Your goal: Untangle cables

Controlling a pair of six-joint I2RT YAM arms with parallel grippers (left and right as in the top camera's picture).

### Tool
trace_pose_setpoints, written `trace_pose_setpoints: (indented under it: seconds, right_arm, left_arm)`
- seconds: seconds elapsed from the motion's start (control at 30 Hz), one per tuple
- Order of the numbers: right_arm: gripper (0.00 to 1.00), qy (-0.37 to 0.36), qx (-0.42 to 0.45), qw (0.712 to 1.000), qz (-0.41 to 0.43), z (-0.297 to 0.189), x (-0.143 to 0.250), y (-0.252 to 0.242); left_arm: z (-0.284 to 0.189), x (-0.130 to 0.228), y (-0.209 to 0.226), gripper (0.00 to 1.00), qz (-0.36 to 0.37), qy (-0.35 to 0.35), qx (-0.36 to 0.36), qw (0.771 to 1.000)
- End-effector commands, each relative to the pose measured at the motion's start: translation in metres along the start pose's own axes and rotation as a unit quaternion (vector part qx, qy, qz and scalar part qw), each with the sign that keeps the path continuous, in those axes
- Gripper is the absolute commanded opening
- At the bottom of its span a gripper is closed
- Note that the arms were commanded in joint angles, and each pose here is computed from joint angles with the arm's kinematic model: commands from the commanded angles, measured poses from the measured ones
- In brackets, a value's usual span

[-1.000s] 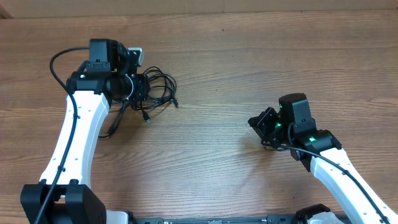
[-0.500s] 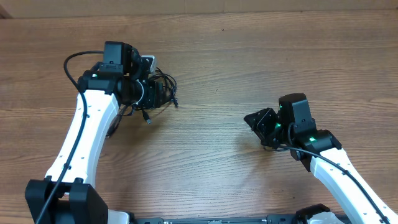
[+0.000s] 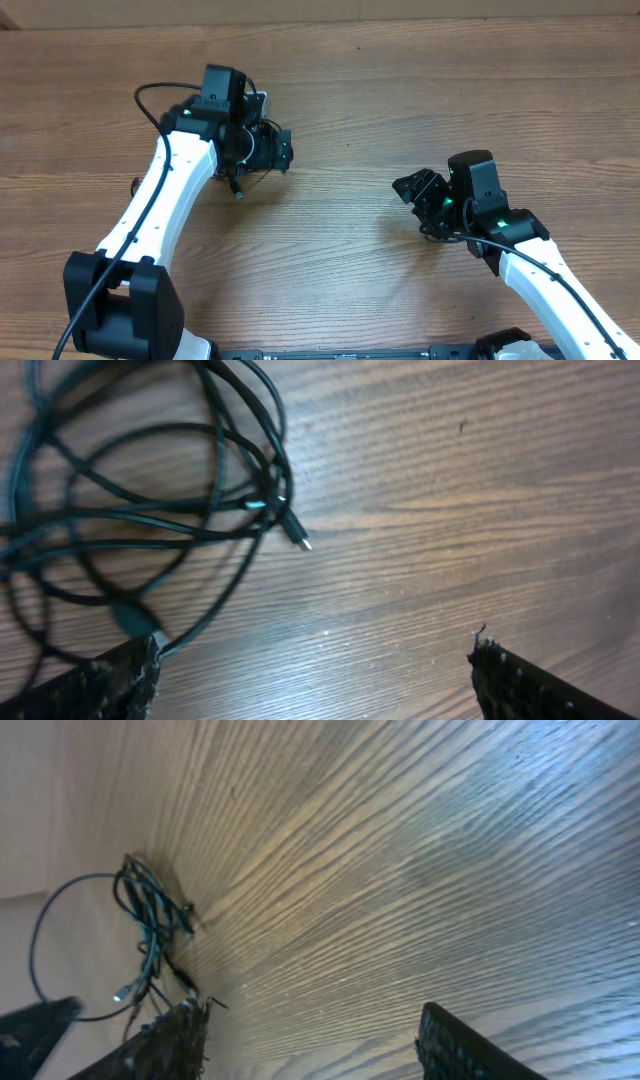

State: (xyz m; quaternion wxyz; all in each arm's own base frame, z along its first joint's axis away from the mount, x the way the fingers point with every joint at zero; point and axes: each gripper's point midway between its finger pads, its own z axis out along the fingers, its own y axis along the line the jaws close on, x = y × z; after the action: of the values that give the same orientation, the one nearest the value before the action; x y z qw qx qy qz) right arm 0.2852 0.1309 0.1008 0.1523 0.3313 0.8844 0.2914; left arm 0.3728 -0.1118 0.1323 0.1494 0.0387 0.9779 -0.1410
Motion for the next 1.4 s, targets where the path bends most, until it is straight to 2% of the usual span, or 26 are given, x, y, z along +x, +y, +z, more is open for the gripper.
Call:
trace_pose_setpoints:
  seconds: [0.0,0.17,0.3,0.37,0.47,0.57,0.73,1.0,1.03,1.1,1.13,1.17,1.37]
  right_arm:
    - [0.71,-0.026,0.010,1.000,-0.003,-0.004,-0.008,-0.004]
    - [0.79,-0.038,0.023,0.999,-0.001,-0.005,-0.012,-0.010]
    - [0.82,-0.041,0.024,0.999,-0.001,-0.005,-0.012,-0.010]
    - [0.85,-0.045,0.027,0.999,-0.001,-0.005,-0.014,-0.011]
    - [0.88,-0.050,0.029,0.998,-0.001,-0.005,-0.015,-0.012]
    - [0.90,-0.053,0.031,0.998,-0.001,-0.005,-0.016,-0.012]
    - [0.92,-0.053,0.031,0.998,-0.001,-0.005,-0.017,-0.012]
    - [0.93,-0.065,0.037,0.997,-0.001,-0.006,-0.021,-0.014]
    - [0.93,-0.065,0.037,0.997,-0.001,-0.006,-0.021,-0.014]
    - [0.93,-0.064,0.037,0.997,-0.001,-0.006,-0.020,-0.014]
    - [0.93,-0.064,0.037,0.997,-0.001,-0.006,-0.020,-0.014]
    - [0.93,-0.064,0.037,0.997,-0.001,-0.006,-0.020,-0.014]
    - [0.90,-0.064,0.037,0.997,-0.001,-0.006,-0.020,-0.014]
  left_arm:
    - [-0.059,-0.032,-0.007,1.00,0.054,-0.074,-0.019,0.996]
    - [-0.117,-0.035,0.024,1.00,0.084,-0.106,-0.147,0.980]
    - [-0.123,-0.027,0.056,1.00,0.076,-0.088,-0.237,0.964]
    - [-0.114,-0.023,0.065,0.99,0.099,-0.070,-0.258,0.959]
    - [-0.086,-0.019,0.070,0.99,0.139,-0.040,-0.255,0.956]
    - [-0.051,-0.007,0.064,1.00,0.173,-0.002,-0.213,0.962]
    - [-0.003,0.008,0.054,1.00,0.181,0.034,-0.156,0.970]
    - [0.048,0.025,0.045,1.00,0.203,0.079,-0.142,0.966]
    - [0.054,0.026,0.044,0.93,0.206,0.082,-0.141,0.965]
    - [0.062,0.025,0.043,0.72,0.202,0.083,-0.141,0.966]
    - [0.064,0.024,0.043,0.43,0.197,0.081,-0.141,0.967]
    - [0.065,0.023,0.042,0.04,0.185,0.076,-0.142,0.969]
    - [0.046,0.008,0.030,0.04,0.111,0.047,-0.134,0.984]
